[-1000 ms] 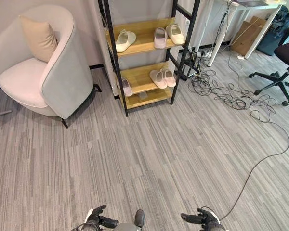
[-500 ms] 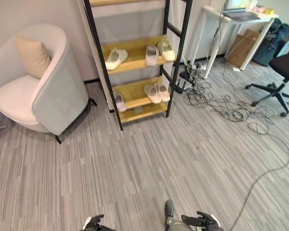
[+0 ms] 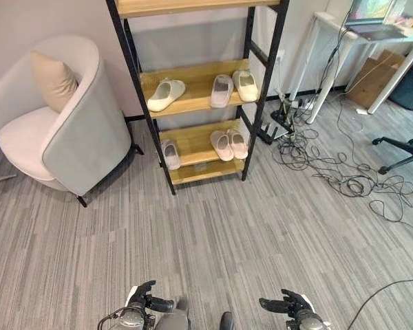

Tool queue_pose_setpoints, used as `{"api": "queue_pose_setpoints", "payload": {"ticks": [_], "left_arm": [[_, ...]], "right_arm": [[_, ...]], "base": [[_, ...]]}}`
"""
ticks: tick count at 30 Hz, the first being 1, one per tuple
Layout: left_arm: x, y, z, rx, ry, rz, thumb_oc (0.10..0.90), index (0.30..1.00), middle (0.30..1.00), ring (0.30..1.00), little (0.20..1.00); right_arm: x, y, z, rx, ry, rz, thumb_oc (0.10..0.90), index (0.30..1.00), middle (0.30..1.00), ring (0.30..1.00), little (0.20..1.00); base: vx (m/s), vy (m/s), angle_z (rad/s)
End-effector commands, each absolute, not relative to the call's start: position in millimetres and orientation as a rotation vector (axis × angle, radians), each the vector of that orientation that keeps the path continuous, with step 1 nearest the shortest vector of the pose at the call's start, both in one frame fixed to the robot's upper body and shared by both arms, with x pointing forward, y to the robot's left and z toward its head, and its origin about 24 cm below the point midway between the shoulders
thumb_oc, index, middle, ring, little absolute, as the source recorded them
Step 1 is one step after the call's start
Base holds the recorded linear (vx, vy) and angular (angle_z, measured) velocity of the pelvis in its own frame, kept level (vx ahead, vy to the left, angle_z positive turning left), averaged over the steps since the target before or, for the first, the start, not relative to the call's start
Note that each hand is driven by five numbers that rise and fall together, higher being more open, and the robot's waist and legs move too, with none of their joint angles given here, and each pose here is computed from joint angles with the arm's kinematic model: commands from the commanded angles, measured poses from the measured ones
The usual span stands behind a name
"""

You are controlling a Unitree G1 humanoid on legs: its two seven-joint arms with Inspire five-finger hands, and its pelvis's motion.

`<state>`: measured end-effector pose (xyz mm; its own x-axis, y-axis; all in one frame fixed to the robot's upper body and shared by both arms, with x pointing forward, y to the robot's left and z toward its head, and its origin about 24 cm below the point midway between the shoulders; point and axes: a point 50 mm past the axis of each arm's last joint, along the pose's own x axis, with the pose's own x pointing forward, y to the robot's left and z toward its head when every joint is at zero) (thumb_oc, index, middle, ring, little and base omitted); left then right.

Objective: Arrange the slippers neatly on the shoe rack.

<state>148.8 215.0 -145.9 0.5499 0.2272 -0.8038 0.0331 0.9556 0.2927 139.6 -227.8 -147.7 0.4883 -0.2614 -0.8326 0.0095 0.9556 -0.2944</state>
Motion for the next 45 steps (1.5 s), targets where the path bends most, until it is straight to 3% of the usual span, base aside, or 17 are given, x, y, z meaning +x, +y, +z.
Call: {"api": "queue_pose_setpoints", "payload": {"ticks": [1,13,27,40,45], "left_arm": [[120,217,-155,0.306,1.057,0.11,0.8,0.9,0.9,0.9,0.9],[116,231,-154,0.324,1.083,0.135,0.8,0.9,0.9,0.9,0.9],[99,224,-161,0.321,1.143,0.109,0.8,0.9,0.9,0.9,0.9],[122,216,-155,0.34,1.068,0.069,0.8,0.9,0.9,0.9,0.9],[107,220,-159,0.325,1.117,0.087,0.8,0.9,0.9,0.9,0.9]], "right_arm": [[143,-237,-143,-0.257,0.996,-0.216,0.8,0.9,0.9,0.9,0.9],[143,-227,-145,-0.236,0.995,-0.181,0.8,0.9,0.9,0.9,0.9],[134,-233,-146,-0.256,1.015,-0.17,0.8,0.9,0.9,0.9,0.9],[142,-238,-142,-0.244,0.984,-0.216,0.8,0.9,0.9,0.9,0.9],[138,-235,-144,-0.251,1.0,-0.198,0.8,0.9,0.9,0.9,0.9]], "base": [[0.36,0.124,0.01],[0.3,0.169,-0.06],[0.36,-0.1,0.43],[0.21,-0.022,0.22],[0.2,0.116,-0.3]]}}
